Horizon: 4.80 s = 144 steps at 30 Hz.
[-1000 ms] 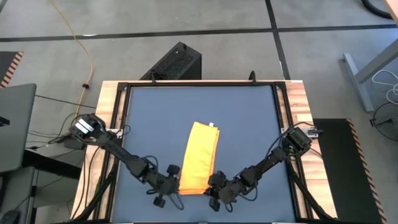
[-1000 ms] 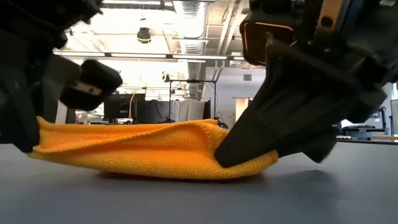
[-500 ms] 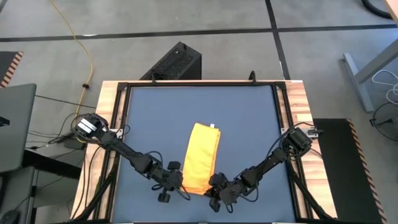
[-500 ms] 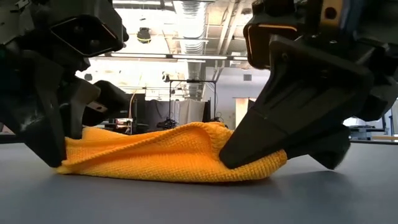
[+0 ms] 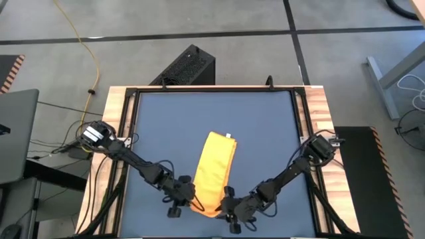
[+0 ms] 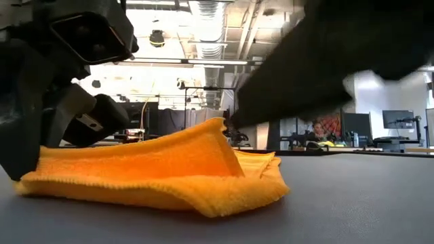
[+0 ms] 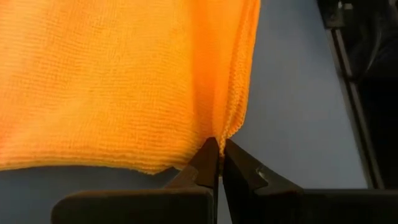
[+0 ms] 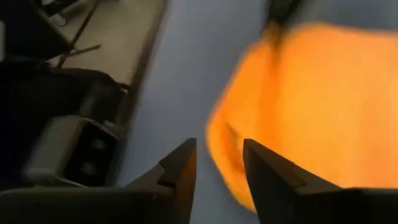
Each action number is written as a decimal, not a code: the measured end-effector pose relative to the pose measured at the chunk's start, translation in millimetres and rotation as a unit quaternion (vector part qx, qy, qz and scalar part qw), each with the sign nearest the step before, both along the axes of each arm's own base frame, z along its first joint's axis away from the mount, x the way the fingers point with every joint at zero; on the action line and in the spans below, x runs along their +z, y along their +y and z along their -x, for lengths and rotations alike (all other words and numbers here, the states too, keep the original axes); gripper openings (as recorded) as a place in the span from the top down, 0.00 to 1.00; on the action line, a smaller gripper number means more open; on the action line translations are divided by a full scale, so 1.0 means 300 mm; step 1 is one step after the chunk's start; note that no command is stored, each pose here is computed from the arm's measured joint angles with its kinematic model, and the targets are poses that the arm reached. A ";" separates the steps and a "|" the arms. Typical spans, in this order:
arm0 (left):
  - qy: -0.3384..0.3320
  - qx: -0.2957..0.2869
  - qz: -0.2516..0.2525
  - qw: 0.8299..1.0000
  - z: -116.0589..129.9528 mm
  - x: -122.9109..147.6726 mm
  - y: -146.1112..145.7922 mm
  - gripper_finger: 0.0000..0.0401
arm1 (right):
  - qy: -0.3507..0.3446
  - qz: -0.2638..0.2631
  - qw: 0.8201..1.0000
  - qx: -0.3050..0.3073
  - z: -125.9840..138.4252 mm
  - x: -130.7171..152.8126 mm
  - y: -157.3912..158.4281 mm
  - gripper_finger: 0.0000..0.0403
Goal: Roll towel
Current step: Roll the orange microfiber cloth
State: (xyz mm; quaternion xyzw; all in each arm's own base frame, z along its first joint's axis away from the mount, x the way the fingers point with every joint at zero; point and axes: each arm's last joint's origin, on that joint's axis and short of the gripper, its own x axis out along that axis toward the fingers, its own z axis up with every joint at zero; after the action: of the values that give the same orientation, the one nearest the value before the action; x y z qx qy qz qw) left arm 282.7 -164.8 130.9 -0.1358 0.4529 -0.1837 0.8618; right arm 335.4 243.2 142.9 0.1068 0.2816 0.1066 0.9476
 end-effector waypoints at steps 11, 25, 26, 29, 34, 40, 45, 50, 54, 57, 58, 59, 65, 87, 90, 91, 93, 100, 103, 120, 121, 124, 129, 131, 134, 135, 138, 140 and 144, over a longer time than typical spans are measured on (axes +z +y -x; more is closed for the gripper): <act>0.026 0.006 0.058 0.998 -0.032 0.007 0.055 1.00 | -0.085 0.193 0.976 0.046 0.038 0.058 0.099 0.57; 0.042 0.009 0.059 0.997 -0.030 0.002 0.065 1.00 | -0.008 0.359 0.931 0.071 -0.055 -0.022 0.147 0.54; 0.043 0.009 0.058 0.997 -0.029 0.001 0.065 1.00 | 0.003 0.366 0.928 0.074 -0.059 -0.024 0.153 0.54; 0.045 0.008 0.057 0.997 -0.029 0.000 0.066 1.00 | 0.011 0.368 0.927 0.076 -0.079 -0.020 0.172 0.54; 0.039 0.001 0.052 0.998 -0.030 0.001 0.067 1.00 | 0.022 0.373 0.924 0.078 -0.109 -0.057 0.183 0.54; 0.043 -0.003 0.051 0.998 -0.027 -0.001 0.067 1.00 | 0.047 0.349 0.935 0.027 -0.121 -0.067 0.153 0.56; 0.045 -0.004 0.048 0.998 -0.026 -0.002 0.068 1.00 | 0.041 0.348 0.936 0.022 -0.119 -0.064 0.159 0.60; 0.041 -0.010 0.043 0.998 -0.026 -0.002 0.068 1.00 | 0.020 0.347 0.938 0.000 -0.105 -0.051 0.189 0.63; 0.038 -0.014 0.041 0.998 -0.026 -0.002 0.068 1.00 | 0.022 0.336 0.941 -0.020 -0.102 -0.050 0.188 0.65; 0.038 -0.015 0.042 0.998 -0.026 -0.002 0.068 1.00 | 0.028 0.315 0.948 -0.040 -0.117 -0.051 0.168 0.66; 0.039 -0.015 0.042 0.998 -0.026 -0.002 0.068 1.00 | 0.027 0.307 0.950 -0.046 -0.119 -0.048 0.166 0.67; 0.039 -0.015 0.043 0.998 -0.026 -0.002 0.068 1.00 | 0.027 0.301 0.952 -0.054 -0.124 -0.047 0.161 0.67; 0.040 -0.018 0.045 0.998 -0.025 -0.002 0.067 1.00 | 0.038 0.265 0.961 -0.062 -0.128 -0.050 0.156 0.70; 0.062 -0.061 0.081 0.993 -0.016 -0.001 0.060 0.87 | 0.086 0.019 0.971 -0.221 -0.124 -0.057 0.148 0.96; 0.061 -0.070 0.080 0.993 -0.015 -0.001 0.059 0.85 | 0.086 0.000 0.969 -0.232 -0.119 -0.057 0.156 0.97; 0.060 -0.074 0.081 0.992 -0.014 0.002 0.059 0.84 | 0.086 -0.006 0.968 -0.235 -0.117 -0.057 0.158 0.97; 0.054 -0.085 0.083 0.991 -0.011 0.013 0.059 0.84 | 0.087 -0.016 0.967 -0.240 -0.113 -0.056 0.164 0.97; -0.046 -0.082 0.014 0.995 0.017 0.135 0.075 0.84 | 0.077 -0.047 0.959 -0.270 -0.091 -0.055 0.187 0.97; -0.114 -0.093 -0.044 0.988 0.043 0.179 0.038 0.84 | 0.066 -0.055 0.954 -0.287 -0.082 -0.053 0.195 0.97; -0.264 -0.130 -0.312 0.903 0.044 0.020 -0.189 0.74 | 0.084 -0.100 0.926 -0.355 -0.051 -0.081 0.180 0.97; -0.267 -0.129 -0.311 0.903 0.041 0.022 -0.192 0.73 | 0.084 -0.102 0.925 -0.357 -0.051 -0.081 0.180 0.97; -0.272 -0.129 -0.310 0.902 0.036 0.033 -0.203 0.70 | 0.089 -0.109 0.919 -0.369 -0.047 -0.084 0.176 0.97; -0.307 -0.143 -0.325 0.883 0.041 0.079 -0.259 0.71 | 0.094 -0.115 0.912 -0.383 -0.042 -0.090 0.172 0.97; -0.311 -0.153 -0.327 0.879 0.041 0.077 -0.270 0.72 | 0.094 -0.116 0.911 -0.384 -0.042 -0.090 0.172 0.97; -0.294 -0.156 -0.332 0.883 0.029 0.039 -0.261 0.74 | 0.094 -0.116 0.911 -0.384 -0.042 -0.092 0.172 0.97; -0.290 -0.156 -0.326 0.886 0.021 0.023 -0.259 0.75 | 0.094 -0.118 0.910 -0.386 -0.042 -0.092 0.172 0.97; -0.282 -0.148 -0.320 0.892 0.009 -0.011 -0.257 0.77 | 0.094 -0.120 0.910 -0.386 -0.042 -0.093 0.172 0.97; -0.285 -0.139 -0.329 0.890 0.007 -0.014 -0.257 0.79 | 0.094 -0.120 0.910 -0.386 -0.042 -0.092 0.172 0.97; -0.285 -0.133 -0.342 0.885 0.007 -0.015 -0.254 0.82 | 0.095 -0.121 0.910 -0.386 -0.043 -0.093 0.173 0.97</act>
State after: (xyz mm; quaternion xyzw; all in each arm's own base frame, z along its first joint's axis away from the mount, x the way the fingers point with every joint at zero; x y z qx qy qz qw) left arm 280.7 -241.1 126.4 0.2873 0.2362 -0.1614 0.9141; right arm 348.2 294.9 114.9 0.3305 0.2918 -0.2448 0.8635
